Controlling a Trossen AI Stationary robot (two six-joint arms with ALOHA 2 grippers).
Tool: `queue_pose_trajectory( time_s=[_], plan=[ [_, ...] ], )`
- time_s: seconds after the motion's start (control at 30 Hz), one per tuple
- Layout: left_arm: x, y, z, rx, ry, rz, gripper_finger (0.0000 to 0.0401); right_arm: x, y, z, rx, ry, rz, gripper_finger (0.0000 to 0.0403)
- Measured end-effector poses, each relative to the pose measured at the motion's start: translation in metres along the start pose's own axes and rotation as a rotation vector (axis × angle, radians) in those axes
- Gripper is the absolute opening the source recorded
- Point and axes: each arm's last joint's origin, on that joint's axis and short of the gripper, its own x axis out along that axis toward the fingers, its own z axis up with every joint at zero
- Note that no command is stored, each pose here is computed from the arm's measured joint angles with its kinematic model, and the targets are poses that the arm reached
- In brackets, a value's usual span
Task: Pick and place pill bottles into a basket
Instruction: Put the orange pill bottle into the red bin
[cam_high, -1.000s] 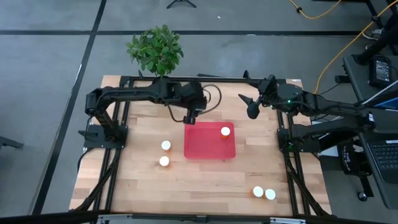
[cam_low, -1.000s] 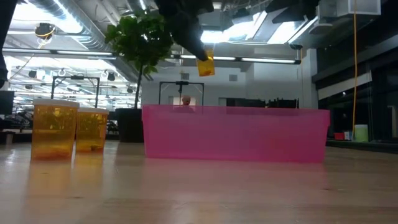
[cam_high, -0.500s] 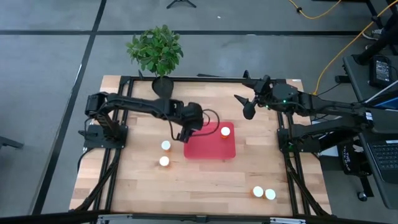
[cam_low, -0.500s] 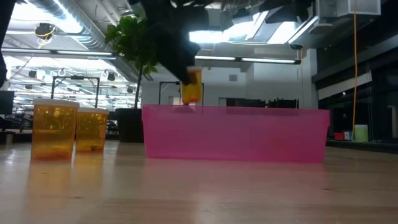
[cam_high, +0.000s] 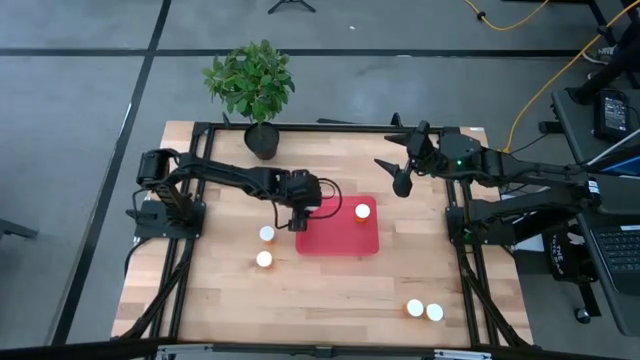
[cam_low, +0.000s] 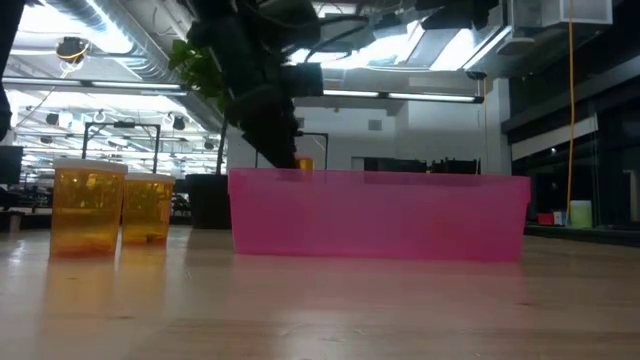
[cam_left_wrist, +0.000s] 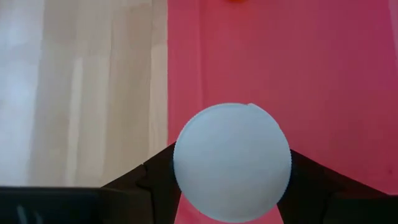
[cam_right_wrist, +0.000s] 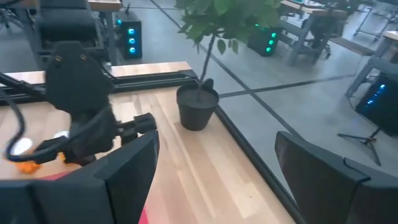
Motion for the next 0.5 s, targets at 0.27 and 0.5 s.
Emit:
queue_pose_trajectory(
  time_s=[0.27,0.5],
  plan=[
    [0.013,-0.005,-0.020,-0.087,0.031,-0.007,0.0206,-0.002,0.000,0.001,-0.004,-0.008,0.040,0.0323],
    [0.013,-0.006,-0.020,-0.144,0.029,-0.060,0.0256,-0.002,0.000,0.001,-0.028,-0.008,0.043,0.0323]
  ],
)
